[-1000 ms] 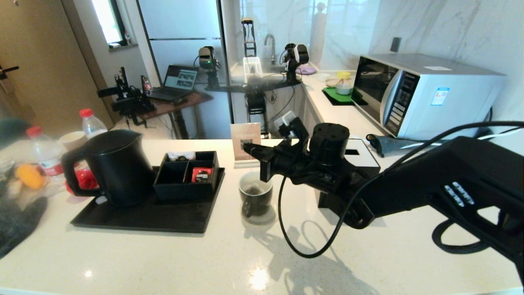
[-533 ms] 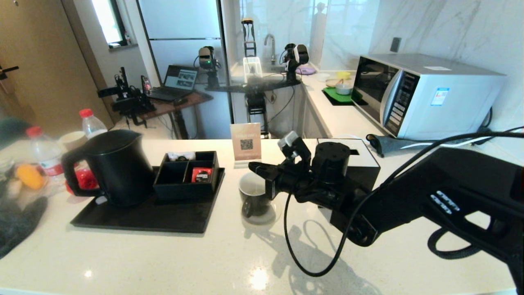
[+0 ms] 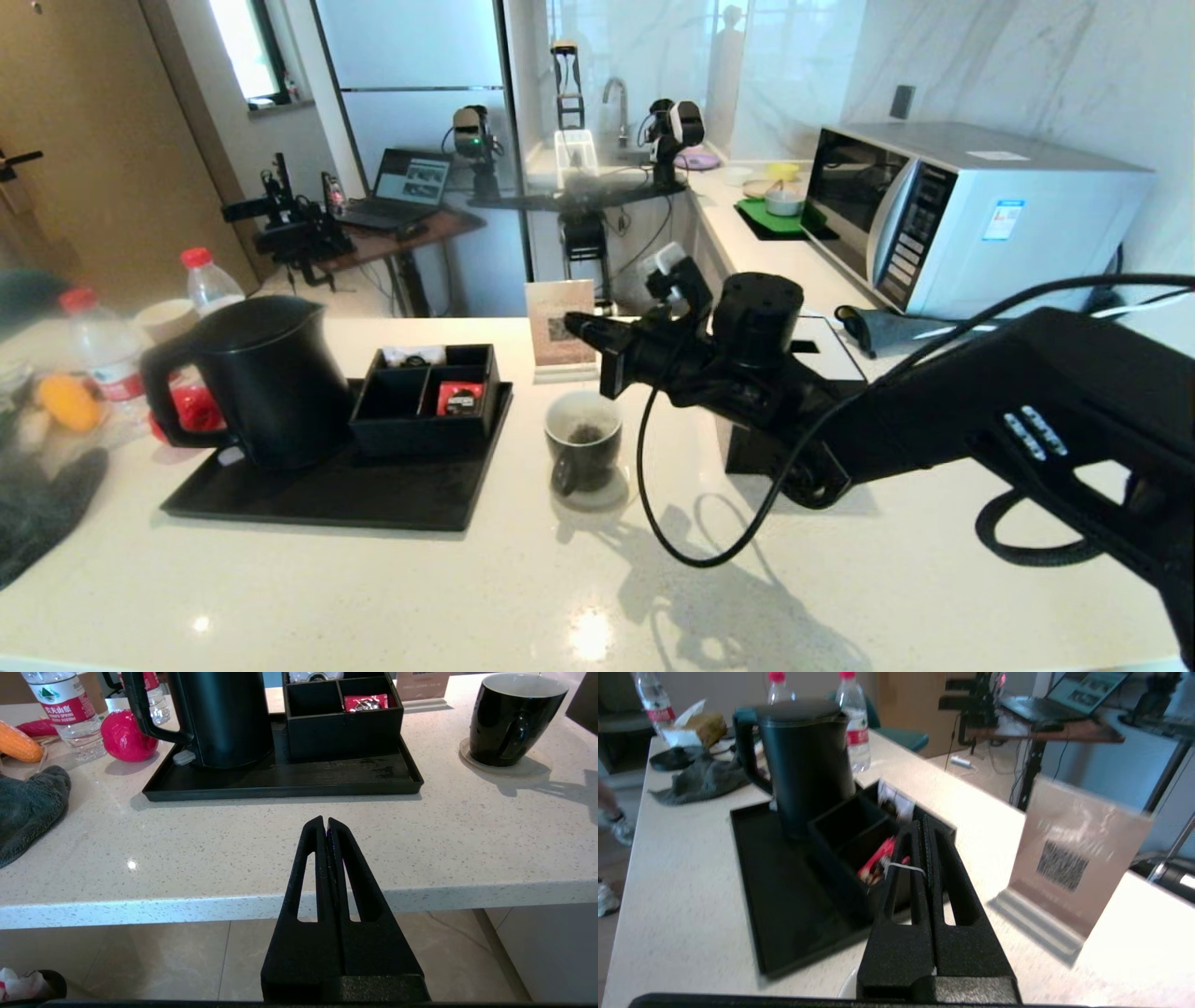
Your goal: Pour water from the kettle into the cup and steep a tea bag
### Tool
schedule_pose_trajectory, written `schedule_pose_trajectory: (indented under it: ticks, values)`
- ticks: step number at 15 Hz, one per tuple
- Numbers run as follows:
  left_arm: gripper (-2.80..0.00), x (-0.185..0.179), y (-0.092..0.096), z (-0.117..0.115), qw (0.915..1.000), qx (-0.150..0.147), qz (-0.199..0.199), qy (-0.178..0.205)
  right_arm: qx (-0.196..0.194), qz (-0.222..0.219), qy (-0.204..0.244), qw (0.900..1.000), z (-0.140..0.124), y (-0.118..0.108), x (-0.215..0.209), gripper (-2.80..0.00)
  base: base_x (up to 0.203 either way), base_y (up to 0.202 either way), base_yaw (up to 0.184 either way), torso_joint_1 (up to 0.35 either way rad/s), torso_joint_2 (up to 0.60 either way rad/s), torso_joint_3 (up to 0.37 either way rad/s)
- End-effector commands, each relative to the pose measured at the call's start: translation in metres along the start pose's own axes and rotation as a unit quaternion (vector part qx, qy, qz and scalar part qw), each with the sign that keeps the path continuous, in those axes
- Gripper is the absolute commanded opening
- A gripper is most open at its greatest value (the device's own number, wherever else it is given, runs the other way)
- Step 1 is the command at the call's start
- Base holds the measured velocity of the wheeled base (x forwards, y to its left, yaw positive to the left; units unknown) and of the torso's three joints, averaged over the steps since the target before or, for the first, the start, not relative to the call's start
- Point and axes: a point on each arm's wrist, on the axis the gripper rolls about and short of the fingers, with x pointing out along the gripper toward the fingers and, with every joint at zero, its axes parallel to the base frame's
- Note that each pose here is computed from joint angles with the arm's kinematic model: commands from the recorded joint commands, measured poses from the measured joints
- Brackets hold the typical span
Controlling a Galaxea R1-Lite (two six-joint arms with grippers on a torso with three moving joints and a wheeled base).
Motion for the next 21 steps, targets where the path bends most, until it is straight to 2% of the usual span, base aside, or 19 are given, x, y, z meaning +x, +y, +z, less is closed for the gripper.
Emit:
schedule_pose_trajectory:
  ticks: [1, 5, 10, 12, 17, 21]
  values:
    - [-2.8, 0.0, 0.0, 0.0, 1.0, 0.0, 0.001, 0.0, -0.008, 0.0, -0.022, 1.0, 0.018, -0.003, 0.004, -2.8, 0.0, 0.0, 0.0, 0.0, 0.0, 0.0]
    - [-2.8, 0.0, 0.0, 0.0, 1.0, 0.0, 0.001, 0.0, -0.004, 0.0, -0.008, 1.0, 0.007, -0.002, 0.001, -2.8, 0.0, 0.0, 0.0, 0.0, 0.0, 0.0]
    - [-2.8, 0.0, 0.0, 0.0, 1.0, 0.0, 0.0, 0.0, 0.015, 0.006, 0.042, 0.999, -0.043, 0.013, -0.022, -2.8, 0.0, 0.0, 0.0, 0.0, 0.0, 0.0]
    - [-2.8, 0.0, 0.0, 0.0, 1.0, 0.0, 0.001, 0.0, 0.016, 0.011, 0.044, 0.999, -0.054, 0.019, -0.026, -2.8, 0.0, 0.0, 0.0, 0.0, 0.0, 0.0]
    - [-2.8, 0.0, 0.0, 0.0, 1.0, 0.0, 0.001, 0.0, 0.005, 0.01, 0.011, 1.0, -0.028, 0.017, -0.021, -2.8, 0.0, 0.0, 0.0, 0.0, 0.0, 0.0]
    - [-2.8, 0.0, 0.0, 0.0, 1.0, -0.001, 0.0, 0.0, -0.013, 0.01, -0.036, 0.999, 0.019, 0.013, -0.011, -2.8, 0.0, 0.0, 0.0, 0.0, 0.0, 0.0]
